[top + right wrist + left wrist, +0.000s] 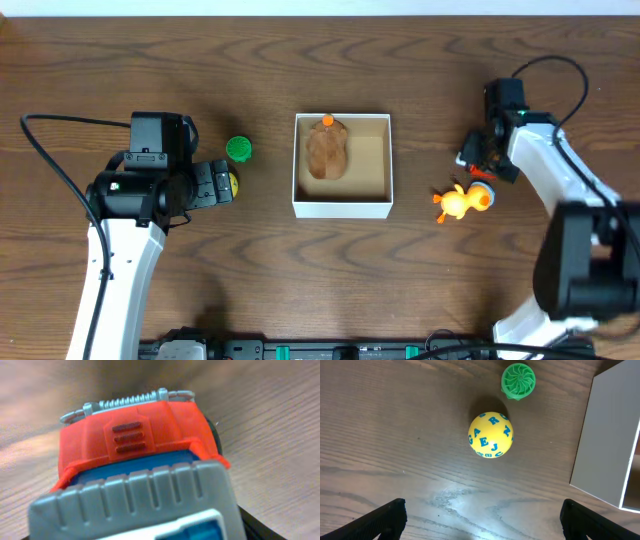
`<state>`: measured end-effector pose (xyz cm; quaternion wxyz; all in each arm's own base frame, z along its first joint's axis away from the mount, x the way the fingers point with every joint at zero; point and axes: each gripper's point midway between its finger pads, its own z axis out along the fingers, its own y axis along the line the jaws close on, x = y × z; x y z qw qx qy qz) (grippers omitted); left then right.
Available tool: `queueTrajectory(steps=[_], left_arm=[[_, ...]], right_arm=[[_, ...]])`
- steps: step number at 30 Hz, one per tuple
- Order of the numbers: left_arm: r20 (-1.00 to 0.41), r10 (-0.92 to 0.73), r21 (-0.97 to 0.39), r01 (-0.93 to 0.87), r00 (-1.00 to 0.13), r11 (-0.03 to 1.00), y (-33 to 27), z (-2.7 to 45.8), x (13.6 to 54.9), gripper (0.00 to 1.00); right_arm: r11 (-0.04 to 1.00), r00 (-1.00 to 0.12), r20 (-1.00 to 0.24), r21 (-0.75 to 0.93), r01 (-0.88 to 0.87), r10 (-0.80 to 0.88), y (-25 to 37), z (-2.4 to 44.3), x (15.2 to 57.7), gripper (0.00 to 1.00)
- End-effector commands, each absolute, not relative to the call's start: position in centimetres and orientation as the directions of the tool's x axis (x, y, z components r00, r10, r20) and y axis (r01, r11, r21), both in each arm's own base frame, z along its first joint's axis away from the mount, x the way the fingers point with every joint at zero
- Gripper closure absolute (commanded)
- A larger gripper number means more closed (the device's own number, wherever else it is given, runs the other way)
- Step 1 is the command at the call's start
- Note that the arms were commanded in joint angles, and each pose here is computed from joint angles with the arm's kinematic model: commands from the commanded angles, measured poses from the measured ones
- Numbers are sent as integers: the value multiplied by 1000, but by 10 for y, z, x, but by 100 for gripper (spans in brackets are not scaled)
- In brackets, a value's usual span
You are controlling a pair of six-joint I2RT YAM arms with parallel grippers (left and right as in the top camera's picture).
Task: Pack container
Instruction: 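Move the right gripper to the red toy truck and grasp it, then place the red truck into the box beside the plush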
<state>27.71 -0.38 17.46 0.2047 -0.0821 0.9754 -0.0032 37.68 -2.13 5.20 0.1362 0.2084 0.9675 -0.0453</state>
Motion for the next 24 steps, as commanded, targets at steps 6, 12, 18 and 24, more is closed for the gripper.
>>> queueTrajectory(steps=[6,12,18,24], left_arm=[[-416,-157,-26,-160,-896,987,0,181,280,2],[-416,-156,-25,-161,-896,987,0,181,280,2],[-416,-157,-26,-160,-896,987,0,181,280,2],[-416,-156,-25,-161,-896,987,0,181,280,2]], right_arm=[[963,-784,-564,219,160,259,81,199,378,65],[960,-794,-574,277,43,201,162,207,353,69],[978,-838,-529,206,21,130,212,155,347,66],[991,-851,-510,106,83,126,218,97,366,59]])
